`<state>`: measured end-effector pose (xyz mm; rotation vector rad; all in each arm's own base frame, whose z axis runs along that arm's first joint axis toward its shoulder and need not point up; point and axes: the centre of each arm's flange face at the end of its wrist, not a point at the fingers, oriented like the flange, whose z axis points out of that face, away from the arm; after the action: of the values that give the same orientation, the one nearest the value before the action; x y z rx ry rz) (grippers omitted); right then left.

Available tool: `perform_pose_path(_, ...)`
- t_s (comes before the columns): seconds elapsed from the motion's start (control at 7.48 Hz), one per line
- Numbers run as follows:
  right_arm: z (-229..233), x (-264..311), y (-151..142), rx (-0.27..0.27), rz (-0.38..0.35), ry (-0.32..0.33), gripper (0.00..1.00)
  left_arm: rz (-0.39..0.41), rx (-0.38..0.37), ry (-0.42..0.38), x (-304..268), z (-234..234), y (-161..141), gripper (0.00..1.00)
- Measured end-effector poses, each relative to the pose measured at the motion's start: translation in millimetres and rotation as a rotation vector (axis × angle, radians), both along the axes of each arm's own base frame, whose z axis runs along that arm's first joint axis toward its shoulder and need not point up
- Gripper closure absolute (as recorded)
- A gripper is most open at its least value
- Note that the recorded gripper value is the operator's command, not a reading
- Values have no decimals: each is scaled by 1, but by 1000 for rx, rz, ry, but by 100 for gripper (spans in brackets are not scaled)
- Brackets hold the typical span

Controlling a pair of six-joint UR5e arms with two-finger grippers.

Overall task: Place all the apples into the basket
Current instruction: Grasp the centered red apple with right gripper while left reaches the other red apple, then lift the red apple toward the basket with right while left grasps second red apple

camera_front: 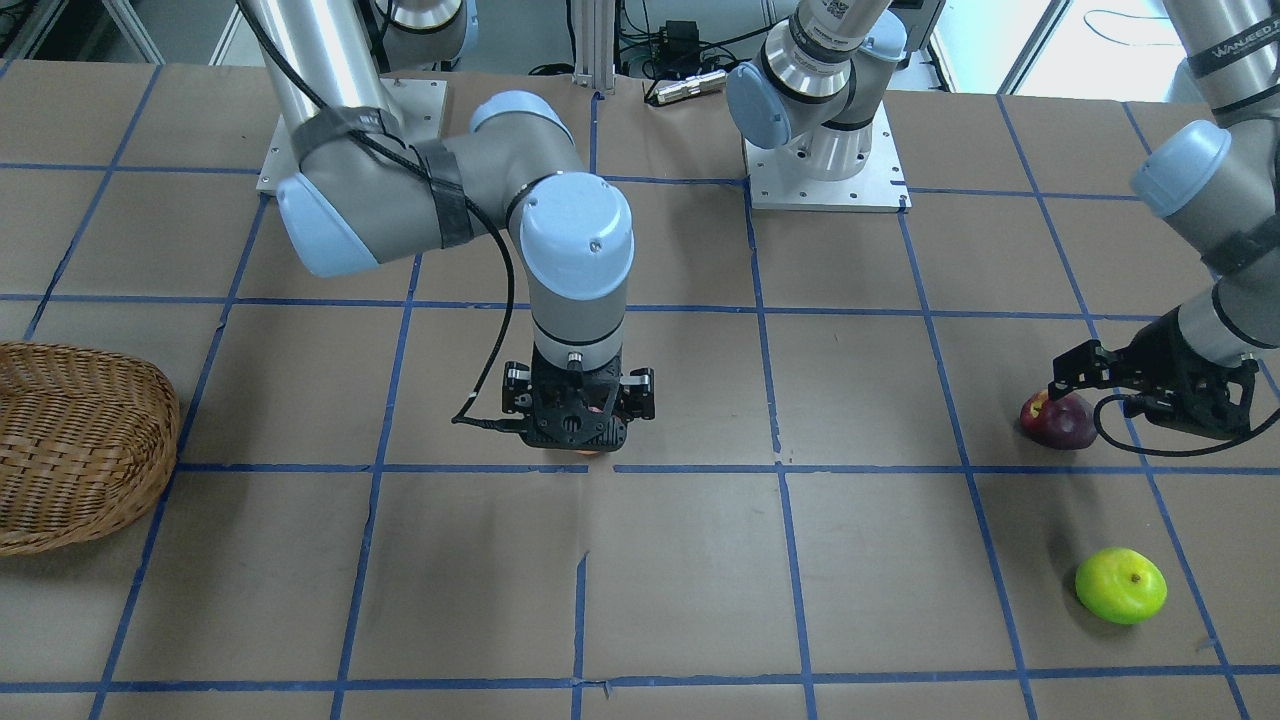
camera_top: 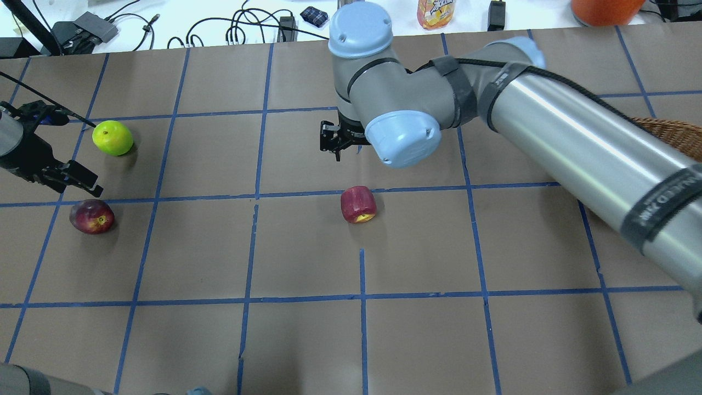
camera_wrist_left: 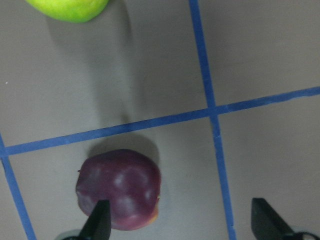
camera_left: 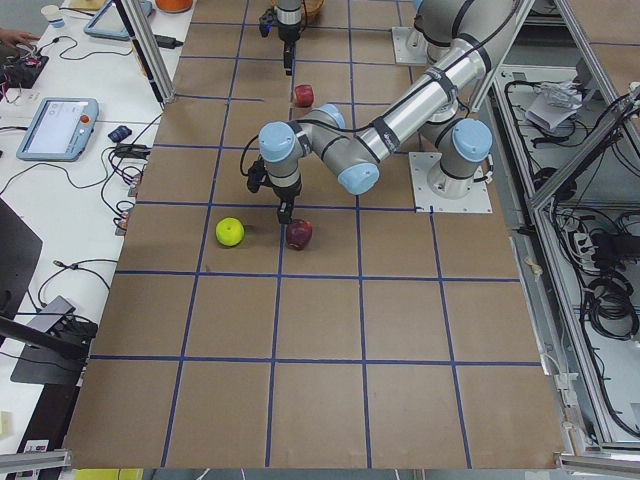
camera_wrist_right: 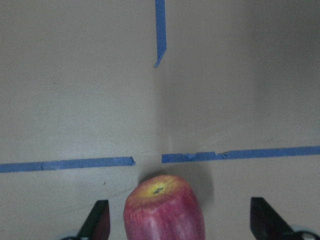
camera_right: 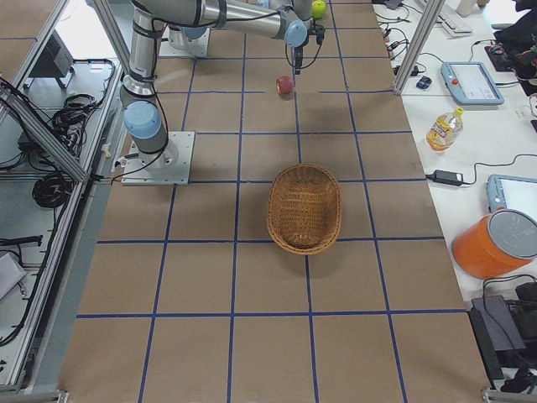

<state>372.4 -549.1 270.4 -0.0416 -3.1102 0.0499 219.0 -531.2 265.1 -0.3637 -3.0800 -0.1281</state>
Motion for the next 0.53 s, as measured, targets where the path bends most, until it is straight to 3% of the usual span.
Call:
perform_pose_path(0.27,-33,6,-1,33,47,6,0,-120,22,-11,9,-22,-4,0)
perform_pose_path(0.53,-45,9,4,73,98,-12,0,-148,42,5,11,-38,-5,0)
